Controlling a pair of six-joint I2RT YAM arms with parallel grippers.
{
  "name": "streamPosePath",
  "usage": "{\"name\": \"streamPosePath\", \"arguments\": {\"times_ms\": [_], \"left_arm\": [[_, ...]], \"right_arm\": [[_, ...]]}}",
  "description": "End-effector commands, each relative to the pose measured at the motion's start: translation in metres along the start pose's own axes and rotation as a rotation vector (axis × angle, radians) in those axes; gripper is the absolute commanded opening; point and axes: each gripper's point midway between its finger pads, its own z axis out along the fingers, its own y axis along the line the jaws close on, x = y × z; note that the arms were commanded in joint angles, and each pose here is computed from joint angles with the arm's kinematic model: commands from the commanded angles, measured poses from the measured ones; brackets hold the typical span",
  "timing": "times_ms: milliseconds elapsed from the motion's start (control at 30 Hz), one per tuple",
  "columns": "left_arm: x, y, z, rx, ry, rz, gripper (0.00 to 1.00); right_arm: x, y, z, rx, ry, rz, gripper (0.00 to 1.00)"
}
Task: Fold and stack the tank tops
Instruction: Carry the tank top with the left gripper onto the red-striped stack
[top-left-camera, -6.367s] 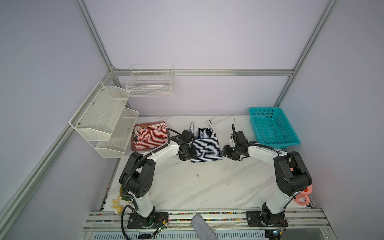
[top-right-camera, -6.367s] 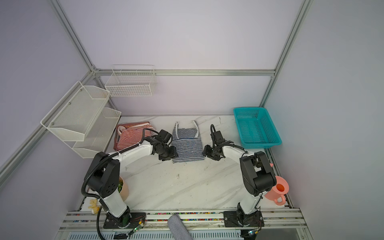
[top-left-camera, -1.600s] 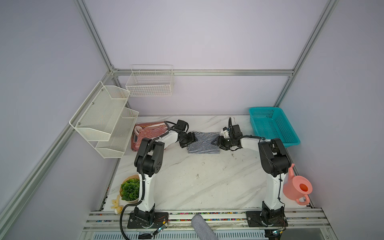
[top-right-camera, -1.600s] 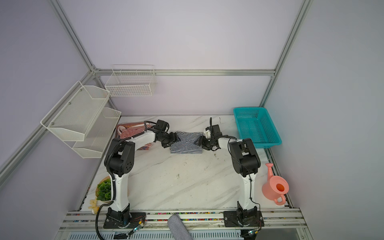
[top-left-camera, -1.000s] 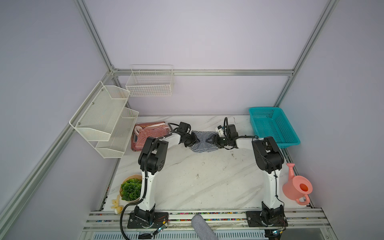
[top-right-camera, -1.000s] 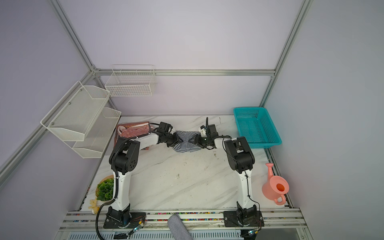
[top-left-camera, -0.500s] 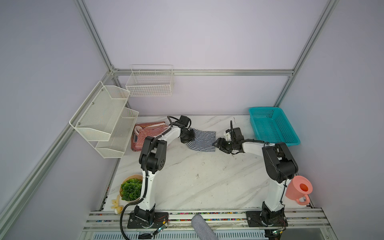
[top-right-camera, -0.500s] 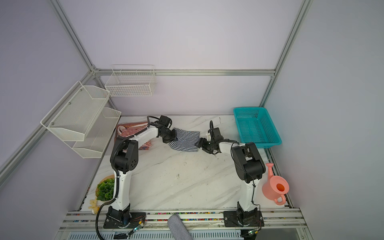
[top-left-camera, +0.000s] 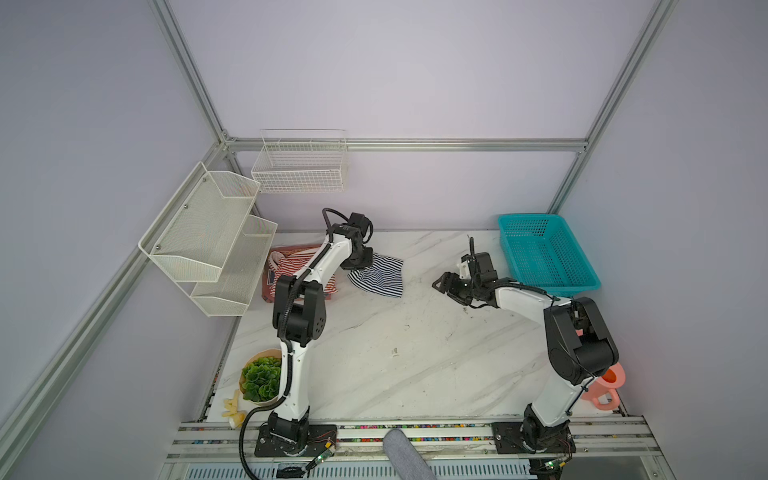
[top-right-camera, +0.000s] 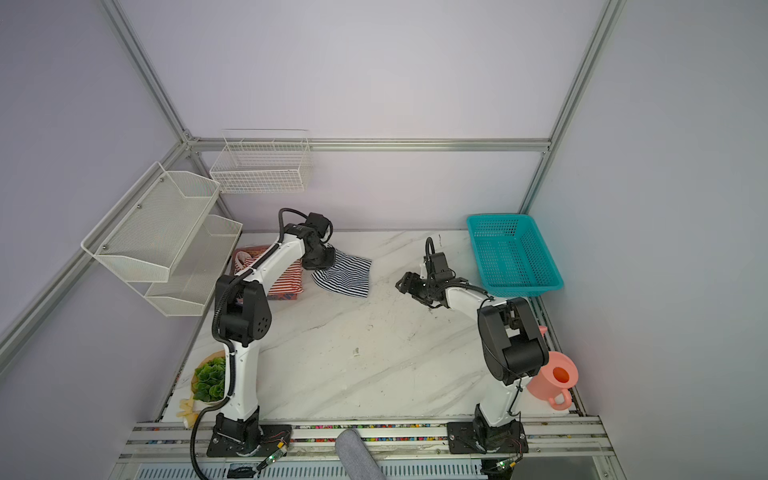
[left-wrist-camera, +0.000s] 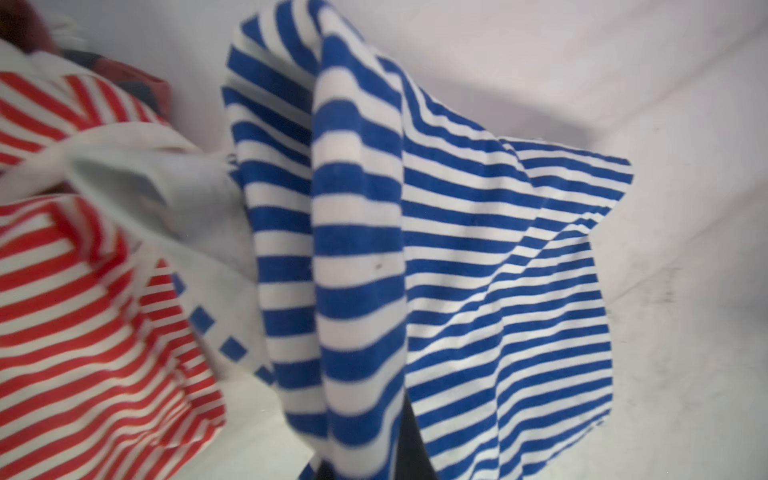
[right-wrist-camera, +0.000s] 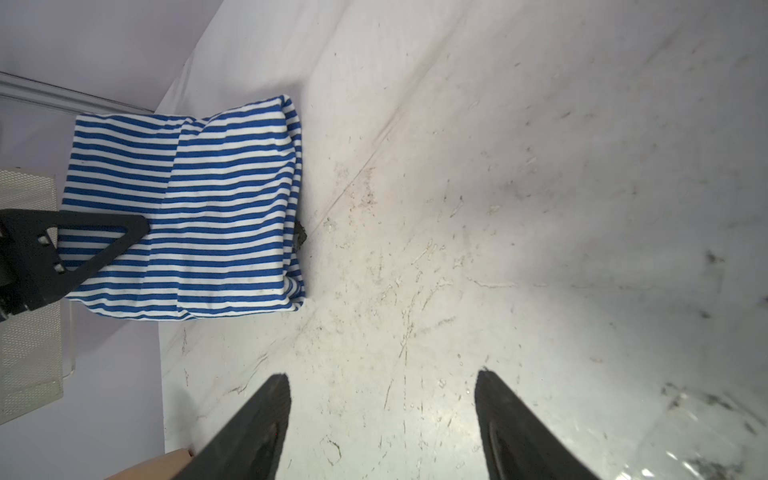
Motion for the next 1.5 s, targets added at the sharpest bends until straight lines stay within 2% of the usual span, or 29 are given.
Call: {"name": "streamPosePath", "arguments": {"times_ms": [0,333,867,1200,1467], "left_arm": [[-0.035,0.037,-0.079,-0.144,-0.180,0.043,0.00],[-0.048,0.060,-0.140,-0.195,-0.294,0.082,0.00],[-0.038,0.111,-0.170,-0.243,-0.329,-0.007,0.00],[-0.017,0.140,-0.156,-0.274,-0.298,-0.053,0.00],[-0.008,0.176,-0.113,-0.290,-0.237,-0.126,0.00]], "right_arm": [[0.003,-0.003,0.002,0.001,0.007,0.003,0.73],[0.006,0.001,0.004,-0.031,0.014,0.001,0.72],[0.009,0.001,0.005,-0.039,0.025,-0.007,0.71],[0.012,-0.002,0.009,-0.038,0.037,-0.003,0.71],[0.017,-0.006,0.010,-0.034,0.048,0.001,0.71]]}}
